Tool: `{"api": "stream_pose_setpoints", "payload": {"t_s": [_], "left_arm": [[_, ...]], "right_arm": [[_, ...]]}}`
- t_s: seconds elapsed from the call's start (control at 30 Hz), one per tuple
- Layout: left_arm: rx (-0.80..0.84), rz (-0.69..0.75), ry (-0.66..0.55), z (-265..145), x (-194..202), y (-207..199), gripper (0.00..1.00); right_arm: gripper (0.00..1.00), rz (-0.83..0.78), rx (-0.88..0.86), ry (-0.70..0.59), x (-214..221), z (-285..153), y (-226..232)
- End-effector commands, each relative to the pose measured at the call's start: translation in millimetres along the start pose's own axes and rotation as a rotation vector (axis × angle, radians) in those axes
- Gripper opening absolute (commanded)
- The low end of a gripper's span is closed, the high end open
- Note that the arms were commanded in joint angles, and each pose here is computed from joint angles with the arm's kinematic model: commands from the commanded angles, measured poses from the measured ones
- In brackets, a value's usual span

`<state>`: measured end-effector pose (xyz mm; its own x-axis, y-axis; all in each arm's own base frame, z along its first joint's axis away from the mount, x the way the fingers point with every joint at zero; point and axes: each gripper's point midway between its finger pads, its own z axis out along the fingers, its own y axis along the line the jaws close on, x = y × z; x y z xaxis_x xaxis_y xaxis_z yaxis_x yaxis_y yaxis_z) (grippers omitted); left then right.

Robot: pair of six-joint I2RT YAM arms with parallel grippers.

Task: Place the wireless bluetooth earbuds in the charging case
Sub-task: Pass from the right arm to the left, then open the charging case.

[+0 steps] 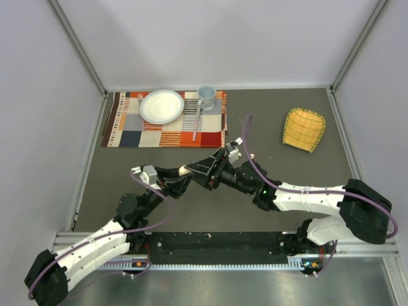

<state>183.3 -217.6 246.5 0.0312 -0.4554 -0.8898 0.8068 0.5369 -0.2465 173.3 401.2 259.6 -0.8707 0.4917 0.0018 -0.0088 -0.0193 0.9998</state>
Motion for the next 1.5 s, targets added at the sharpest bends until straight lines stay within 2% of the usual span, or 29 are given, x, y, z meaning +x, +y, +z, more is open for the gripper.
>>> {"api": "stream_pose_setpoints", "payload": {"t_s": [0.0, 0.13, 0.17, 0.3, 0.37, 0.4, 0.5, 0.73, 0.9, 1.47], "left_arm": [[0.031, 0.042, -0.001, -0.1, -6.1, -4.9, 0.00], [0.073, 0.081, -0.034, -4.6, -12.5, -11.8, 0.00], [0.085, 0.093, -0.037, -7.4, -10.2, -12.9, 0.00], [0.209, 0.168, -0.135, -13.8, -28.4, -35.2, 0.00], [0.253, 0.181, -0.129, -15.9, -26.9, -42.5, 0.00], [0.276, 0.200, -0.132, -16.8, -27.3, -46.1, 0.00], [0.302, 0.215, -0.149, -17.4, -30.8, -50.7, 0.00], [0.307, 0.251, -0.134, -22.1, -16.5, -47.1, 0.00], [0.297, 0.244, -0.116, -18.5, -14.4, -44.9, 0.00], [0.402, 0.176, -0.114, -17.3, -15.1, -64.3, 0.00]], "right_arm": [[0.79, -0.237, -0.066, 0.033, -3.2, -14.3, 29.7], [0.92, -0.436, 0.014, -0.038, -27.1, -24.8, 39.1], [0.92, -0.527, -0.013, -0.053, -29.9, -29.8, 57.0], [0.92, -0.788, 0.081, -0.014, -35.2, -41.8, 54.6], [0.91, -0.927, 0.111, 0.018, -37.6, -45.2, 58.3], [0.91, -0.962, 0.165, 0.060, -36.8, -49.5, 45.8], [0.91, -1.061, 0.153, 0.126, -31.2, -56.3, 45.8], [0.90, -1.127, 0.041, 0.312, 1.6, -65.5, 41.4], [0.90, -1.120, -0.047, 0.347, 16.9, -67.1, 47.4], [0.89, -1.107, 0.095, 0.218, -9.5, -41.0, 29.9]]}}
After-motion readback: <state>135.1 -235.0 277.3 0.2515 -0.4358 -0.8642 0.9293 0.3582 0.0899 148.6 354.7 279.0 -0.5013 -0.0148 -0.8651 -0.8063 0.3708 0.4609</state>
